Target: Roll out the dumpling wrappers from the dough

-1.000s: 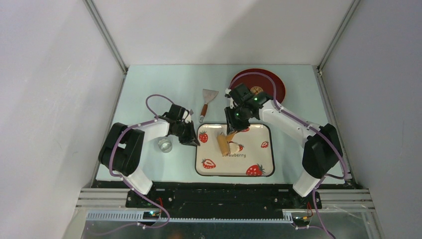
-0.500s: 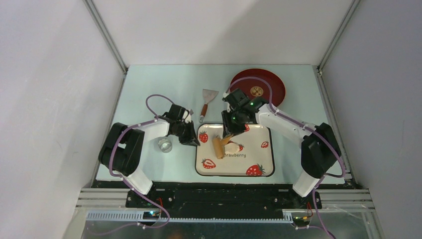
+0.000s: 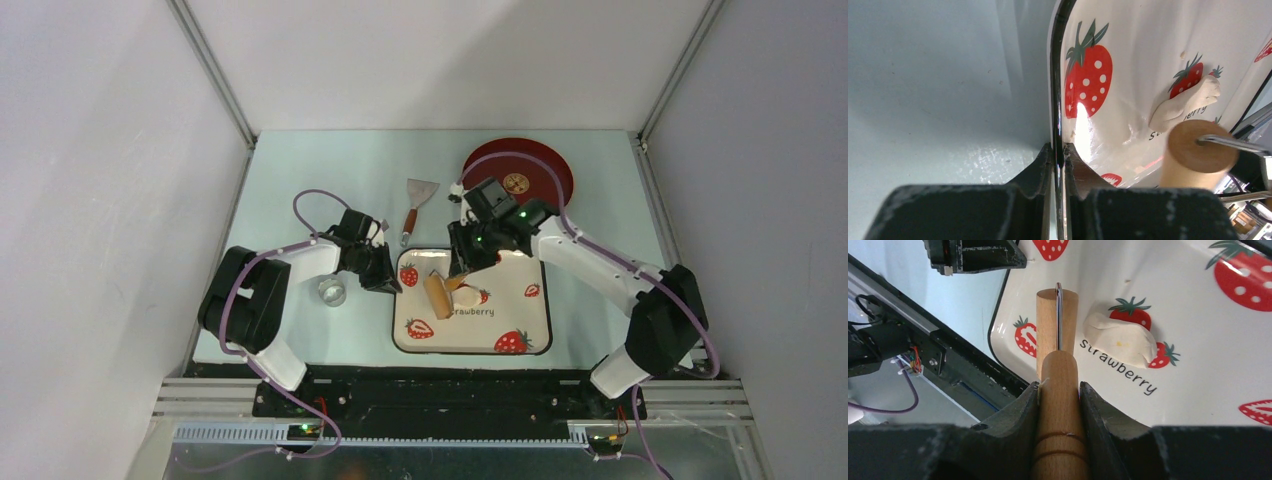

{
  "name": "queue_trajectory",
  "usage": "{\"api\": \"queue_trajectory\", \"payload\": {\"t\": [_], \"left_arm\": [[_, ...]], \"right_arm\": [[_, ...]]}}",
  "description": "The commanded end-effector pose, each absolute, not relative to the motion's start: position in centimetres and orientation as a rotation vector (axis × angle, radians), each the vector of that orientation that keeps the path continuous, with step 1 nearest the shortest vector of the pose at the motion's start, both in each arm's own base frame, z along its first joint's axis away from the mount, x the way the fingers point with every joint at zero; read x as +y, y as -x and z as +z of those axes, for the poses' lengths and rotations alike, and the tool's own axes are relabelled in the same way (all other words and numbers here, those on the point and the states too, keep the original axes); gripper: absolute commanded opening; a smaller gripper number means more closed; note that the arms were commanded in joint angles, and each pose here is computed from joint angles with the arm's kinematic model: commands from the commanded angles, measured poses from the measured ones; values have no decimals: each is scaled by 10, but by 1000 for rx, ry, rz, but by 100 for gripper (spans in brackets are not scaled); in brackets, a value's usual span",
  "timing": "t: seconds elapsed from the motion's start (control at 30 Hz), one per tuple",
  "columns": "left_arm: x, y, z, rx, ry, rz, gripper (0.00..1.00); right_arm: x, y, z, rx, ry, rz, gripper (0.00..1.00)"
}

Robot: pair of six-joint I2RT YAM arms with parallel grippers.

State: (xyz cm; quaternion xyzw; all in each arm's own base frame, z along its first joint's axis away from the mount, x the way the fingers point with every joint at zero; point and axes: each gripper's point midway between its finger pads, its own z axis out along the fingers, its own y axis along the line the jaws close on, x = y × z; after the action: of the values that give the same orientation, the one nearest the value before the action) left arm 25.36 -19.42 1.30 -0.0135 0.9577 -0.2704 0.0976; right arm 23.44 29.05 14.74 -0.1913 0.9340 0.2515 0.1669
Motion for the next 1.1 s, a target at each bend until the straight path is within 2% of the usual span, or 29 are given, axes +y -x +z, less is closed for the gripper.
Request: {"api": "queue_trajectory", "payload": {"t": [0.0, 0.23, 0.47, 1.07], "left_arm": [[-168, -232, -22, 2957, -21, -573, 0], [-167, -231, -23, 2959, -22, -570, 0], [-167, -231, -23, 2960, -20, -568, 0], [-168, -231, -23, 2961, -21, -567, 0]], "right_arm": [[281, -251, 195, 2525, 520, 778, 0], [254, -264, 174, 2618, 448, 662, 0], [257, -266, 154, 2685, 434, 663, 0], [244, -248, 96, 2841, 508, 367, 0]]}}
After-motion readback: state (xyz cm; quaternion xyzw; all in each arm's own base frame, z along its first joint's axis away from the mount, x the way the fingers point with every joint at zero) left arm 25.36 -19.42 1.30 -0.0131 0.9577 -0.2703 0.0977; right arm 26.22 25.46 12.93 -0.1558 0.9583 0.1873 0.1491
